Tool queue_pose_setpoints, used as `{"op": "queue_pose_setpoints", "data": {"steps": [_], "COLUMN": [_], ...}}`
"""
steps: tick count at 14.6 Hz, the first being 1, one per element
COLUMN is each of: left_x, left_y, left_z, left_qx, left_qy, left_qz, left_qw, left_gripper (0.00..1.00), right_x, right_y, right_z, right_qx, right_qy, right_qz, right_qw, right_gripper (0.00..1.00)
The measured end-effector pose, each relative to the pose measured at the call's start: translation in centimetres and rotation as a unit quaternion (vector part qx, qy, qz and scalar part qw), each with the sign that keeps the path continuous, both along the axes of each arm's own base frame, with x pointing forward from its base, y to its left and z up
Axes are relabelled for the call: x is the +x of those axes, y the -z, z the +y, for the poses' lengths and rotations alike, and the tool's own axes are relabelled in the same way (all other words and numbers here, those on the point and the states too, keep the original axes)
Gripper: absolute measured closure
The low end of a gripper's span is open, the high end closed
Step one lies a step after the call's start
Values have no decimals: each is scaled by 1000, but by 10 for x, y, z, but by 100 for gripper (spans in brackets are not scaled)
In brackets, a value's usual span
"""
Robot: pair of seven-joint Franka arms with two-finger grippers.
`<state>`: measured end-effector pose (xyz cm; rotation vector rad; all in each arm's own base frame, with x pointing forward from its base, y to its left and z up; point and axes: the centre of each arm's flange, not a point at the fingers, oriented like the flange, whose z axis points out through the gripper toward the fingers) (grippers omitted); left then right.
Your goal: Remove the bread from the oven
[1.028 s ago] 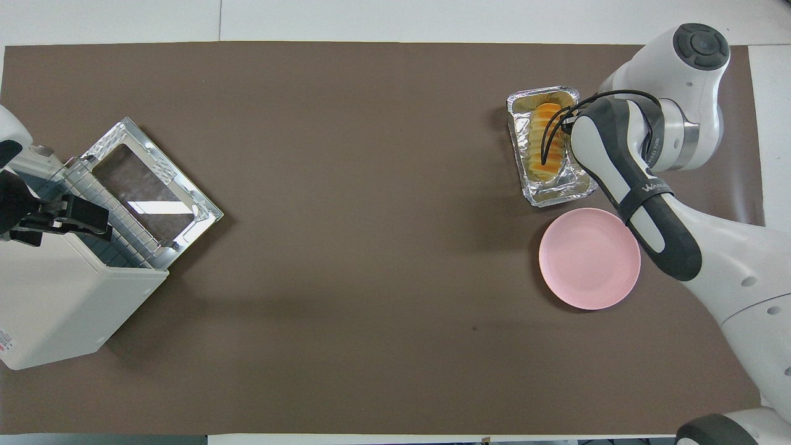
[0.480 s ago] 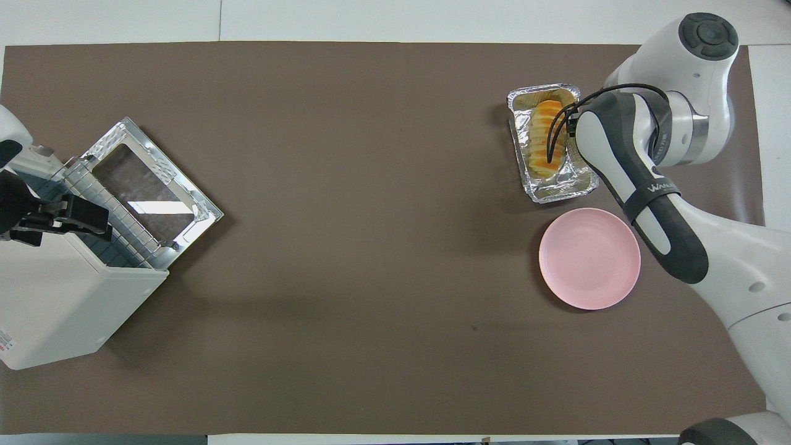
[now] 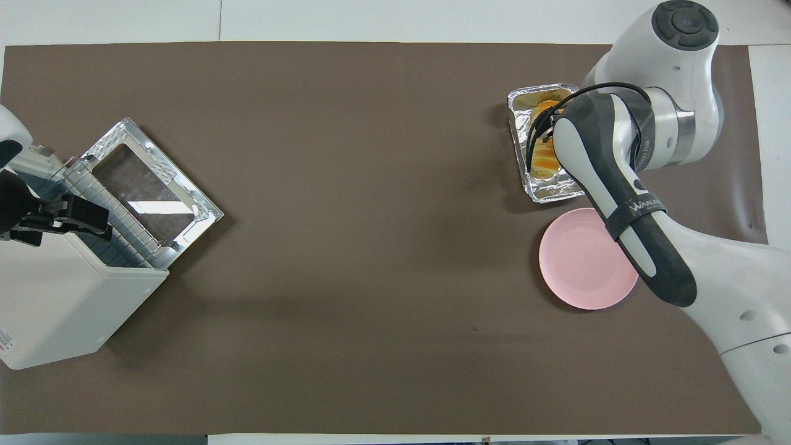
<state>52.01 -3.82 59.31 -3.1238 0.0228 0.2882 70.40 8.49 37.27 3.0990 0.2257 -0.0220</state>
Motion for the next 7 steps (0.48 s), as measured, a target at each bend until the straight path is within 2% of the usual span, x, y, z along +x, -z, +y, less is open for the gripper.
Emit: {"op": "queue_pose_setpoints", "data": {"steps": [7], "left_x": [0], "left_y": [0], "left_z": [0], "left_qx": [0], "left_qy": [0], "left_qz": [0], "left_qw": [1000], "left_gripper": [0], "right_x": [-10], "right_y": [48], "right_z": [15], "right_qx": [-13], "right_qy": [-20], "right_qz": [-10], "right_qw": [1000], "right_gripper": [0]}}
